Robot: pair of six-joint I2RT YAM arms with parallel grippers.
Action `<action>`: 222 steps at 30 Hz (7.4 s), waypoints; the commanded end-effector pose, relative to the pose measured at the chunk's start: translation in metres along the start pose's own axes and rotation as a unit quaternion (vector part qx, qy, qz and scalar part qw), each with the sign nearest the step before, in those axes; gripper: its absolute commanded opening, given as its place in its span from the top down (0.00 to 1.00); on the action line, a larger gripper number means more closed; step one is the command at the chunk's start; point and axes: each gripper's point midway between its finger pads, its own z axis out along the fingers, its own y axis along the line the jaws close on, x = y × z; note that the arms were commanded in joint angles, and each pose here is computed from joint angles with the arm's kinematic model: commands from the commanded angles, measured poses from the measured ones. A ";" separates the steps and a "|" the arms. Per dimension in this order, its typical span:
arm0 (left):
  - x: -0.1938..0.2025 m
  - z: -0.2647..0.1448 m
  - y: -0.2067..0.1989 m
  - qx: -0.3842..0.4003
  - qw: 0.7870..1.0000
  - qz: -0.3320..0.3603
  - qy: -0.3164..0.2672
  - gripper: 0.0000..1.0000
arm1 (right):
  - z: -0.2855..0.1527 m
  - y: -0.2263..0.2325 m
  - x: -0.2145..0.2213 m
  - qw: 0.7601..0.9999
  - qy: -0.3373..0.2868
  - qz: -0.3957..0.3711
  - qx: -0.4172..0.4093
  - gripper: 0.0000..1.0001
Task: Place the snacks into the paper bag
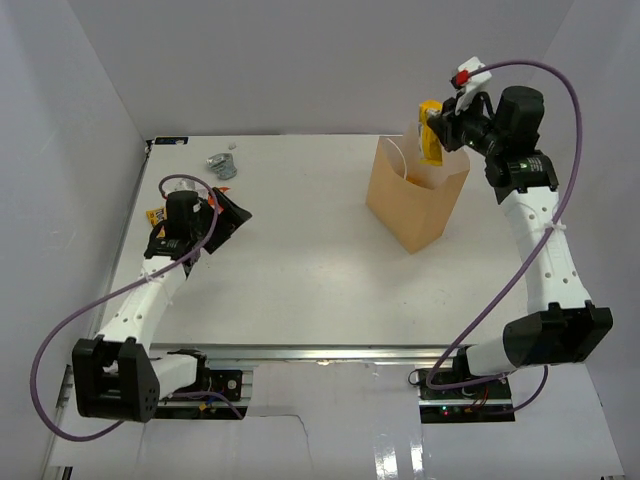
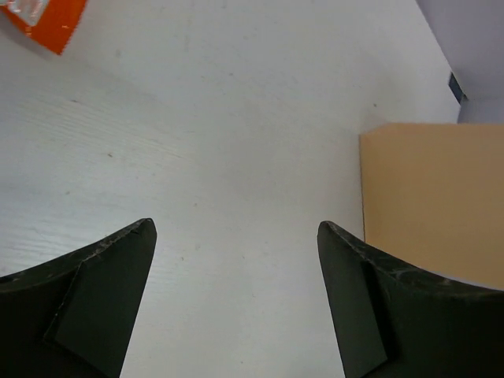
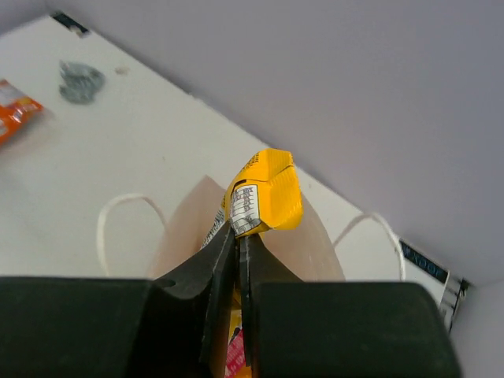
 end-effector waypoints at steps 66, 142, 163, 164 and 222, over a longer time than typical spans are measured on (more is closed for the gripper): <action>0.003 -0.031 -0.061 0.341 0.937 0.015 0.077 0.93 | 0.003 0.267 0.051 0.927 0.146 0.175 -0.297 0.02; -0.043 0.018 0.029 -0.064 0.998 0.020 -0.008 0.02 | -0.010 -0.035 0.054 0.985 0.070 -0.159 -0.003 0.67; -0.171 0.233 0.085 -0.103 0.993 -0.043 -0.041 0.14 | -0.050 0.028 0.004 0.992 -0.007 -0.089 -0.089 0.10; -0.176 0.237 0.089 -0.111 0.992 -0.032 -0.050 0.14 | -0.052 0.026 0.007 0.992 -0.004 -0.087 -0.086 0.10; 0.098 -0.082 -0.101 0.365 0.930 -0.002 0.053 1.00 | 0.010 0.333 0.096 0.850 0.211 0.293 -0.383 0.00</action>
